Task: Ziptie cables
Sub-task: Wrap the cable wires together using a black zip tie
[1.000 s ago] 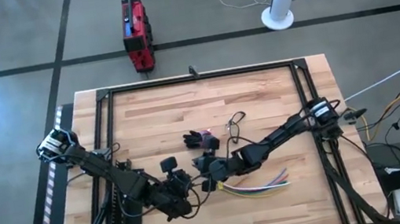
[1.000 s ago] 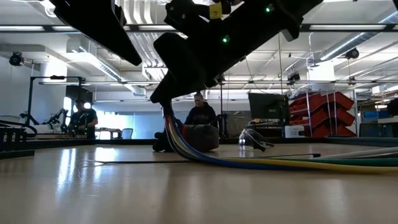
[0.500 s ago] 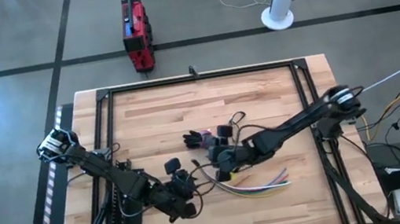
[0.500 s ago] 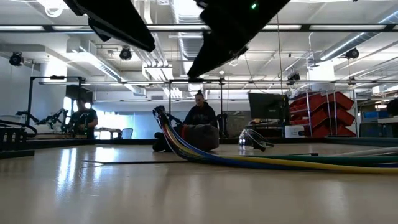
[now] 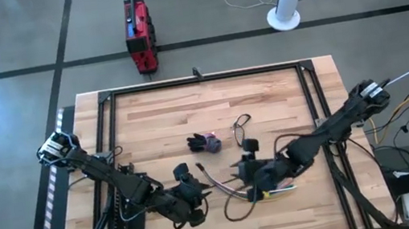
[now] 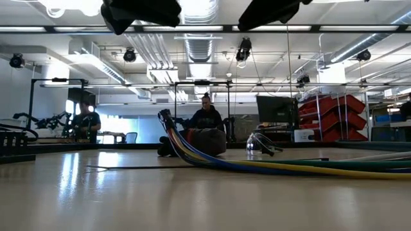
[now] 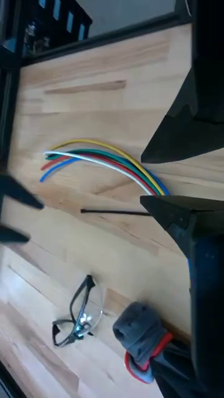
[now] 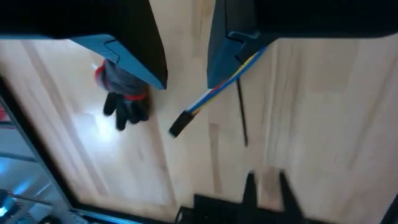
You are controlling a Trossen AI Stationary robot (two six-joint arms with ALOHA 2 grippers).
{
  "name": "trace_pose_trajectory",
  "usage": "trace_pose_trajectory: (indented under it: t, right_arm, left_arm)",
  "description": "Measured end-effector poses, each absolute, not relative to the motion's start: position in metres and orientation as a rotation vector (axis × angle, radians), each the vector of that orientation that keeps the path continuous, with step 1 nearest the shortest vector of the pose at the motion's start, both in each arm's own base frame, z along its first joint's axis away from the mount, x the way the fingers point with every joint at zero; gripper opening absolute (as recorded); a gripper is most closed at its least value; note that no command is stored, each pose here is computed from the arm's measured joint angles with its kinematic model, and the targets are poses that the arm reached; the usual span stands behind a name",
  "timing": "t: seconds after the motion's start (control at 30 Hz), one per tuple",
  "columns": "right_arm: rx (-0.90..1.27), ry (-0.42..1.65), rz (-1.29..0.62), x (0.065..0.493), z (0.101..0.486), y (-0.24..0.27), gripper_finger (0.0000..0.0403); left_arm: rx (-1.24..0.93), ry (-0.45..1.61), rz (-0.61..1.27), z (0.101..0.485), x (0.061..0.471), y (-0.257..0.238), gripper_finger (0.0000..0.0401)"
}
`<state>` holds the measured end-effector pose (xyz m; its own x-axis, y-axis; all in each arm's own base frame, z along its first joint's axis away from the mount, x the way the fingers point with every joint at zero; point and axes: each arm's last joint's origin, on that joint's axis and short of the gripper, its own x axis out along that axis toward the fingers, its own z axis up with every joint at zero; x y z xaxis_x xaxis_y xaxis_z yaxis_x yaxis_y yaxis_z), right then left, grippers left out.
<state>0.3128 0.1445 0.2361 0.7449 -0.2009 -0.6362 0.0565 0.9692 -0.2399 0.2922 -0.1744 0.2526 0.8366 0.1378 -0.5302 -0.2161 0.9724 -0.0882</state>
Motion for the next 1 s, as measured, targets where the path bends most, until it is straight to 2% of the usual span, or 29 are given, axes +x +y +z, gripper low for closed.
trace_pose_trajectory:
  t: [0.5,0.73,1.0]
  right_arm:
    - [-0.176,0.661,-0.11,0.31,0.211,0.157,0.0034]
    - [-0.221,0.775,-0.1,0.295,0.203,0.161,0.0023]
    - [-0.222,0.883,-0.128,0.28,0.197,0.165,0.0029]
  left_arm:
    - [-0.18,0.507,0.176,0.256,0.295,-0.176,0.0093]
    - [-0.179,0.508,0.176,0.256,0.295,-0.176,0.0095]
    - [-0.179,0.508,0.176,0.256,0.295,-0.176,0.0081]
